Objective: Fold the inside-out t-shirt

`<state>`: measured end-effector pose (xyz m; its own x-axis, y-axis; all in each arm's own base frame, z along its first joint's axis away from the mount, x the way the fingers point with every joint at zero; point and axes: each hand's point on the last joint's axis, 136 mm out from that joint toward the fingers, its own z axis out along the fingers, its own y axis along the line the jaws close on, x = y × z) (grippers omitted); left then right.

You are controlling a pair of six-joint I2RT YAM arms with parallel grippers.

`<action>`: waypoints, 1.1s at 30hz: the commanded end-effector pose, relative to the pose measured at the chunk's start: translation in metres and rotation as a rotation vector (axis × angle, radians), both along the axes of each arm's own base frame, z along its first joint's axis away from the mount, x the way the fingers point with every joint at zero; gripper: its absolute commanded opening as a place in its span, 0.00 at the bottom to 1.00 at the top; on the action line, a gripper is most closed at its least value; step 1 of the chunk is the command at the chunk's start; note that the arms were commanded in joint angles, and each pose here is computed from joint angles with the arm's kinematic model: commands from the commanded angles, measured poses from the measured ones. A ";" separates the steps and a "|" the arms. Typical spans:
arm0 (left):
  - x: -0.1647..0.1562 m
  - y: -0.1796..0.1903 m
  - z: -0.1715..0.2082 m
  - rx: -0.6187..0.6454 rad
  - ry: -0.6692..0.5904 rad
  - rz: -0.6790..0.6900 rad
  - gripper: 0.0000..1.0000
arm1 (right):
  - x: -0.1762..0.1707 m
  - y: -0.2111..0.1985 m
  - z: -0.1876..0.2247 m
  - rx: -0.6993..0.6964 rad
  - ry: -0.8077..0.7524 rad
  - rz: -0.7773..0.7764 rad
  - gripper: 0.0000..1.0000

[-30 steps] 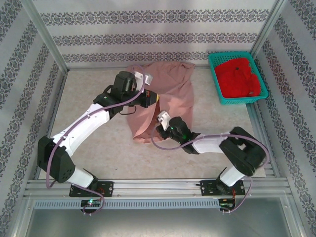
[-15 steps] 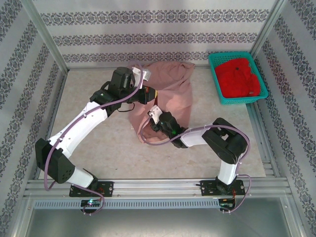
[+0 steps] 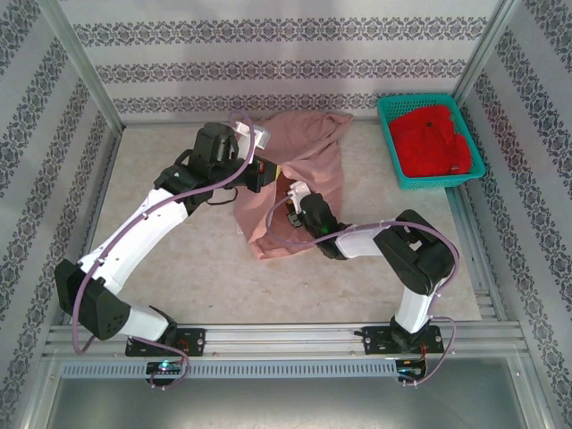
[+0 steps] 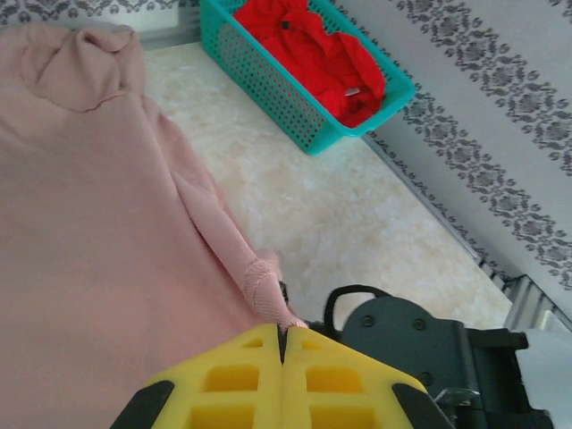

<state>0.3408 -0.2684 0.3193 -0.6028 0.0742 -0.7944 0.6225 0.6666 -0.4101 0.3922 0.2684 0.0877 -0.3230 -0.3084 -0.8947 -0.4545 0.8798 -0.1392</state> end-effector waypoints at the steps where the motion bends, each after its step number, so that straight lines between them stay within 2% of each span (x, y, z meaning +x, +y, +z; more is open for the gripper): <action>1: -0.021 -0.012 0.045 -0.110 -0.068 -0.081 0.00 | 0.012 -0.004 0.004 -0.124 -0.031 -0.040 0.20; 9: -0.049 -0.024 0.074 -0.159 -0.110 -0.139 0.00 | 0.026 -0.011 0.008 -0.155 0.003 -0.095 0.21; 15: -0.066 -0.044 0.092 -0.176 -0.142 -0.203 0.00 | 0.024 -0.007 0.013 -0.183 0.017 -0.099 0.25; 19: -0.076 -0.047 0.104 -0.176 -0.173 -0.227 0.00 | 0.021 -0.019 0.013 -0.104 0.056 -0.104 0.26; 27: -0.066 -0.027 0.081 -0.057 -0.206 -0.124 0.00 | -0.012 -0.037 0.052 0.075 0.031 0.029 0.26; 31: -0.064 -0.026 0.075 -0.045 -0.208 -0.118 0.00 | -0.021 -0.049 0.053 0.076 0.028 0.042 0.27; 33: -0.070 -0.032 0.080 -0.082 -0.215 -0.157 0.00 | -0.018 -0.052 0.046 0.055 0.054 0.026 0.27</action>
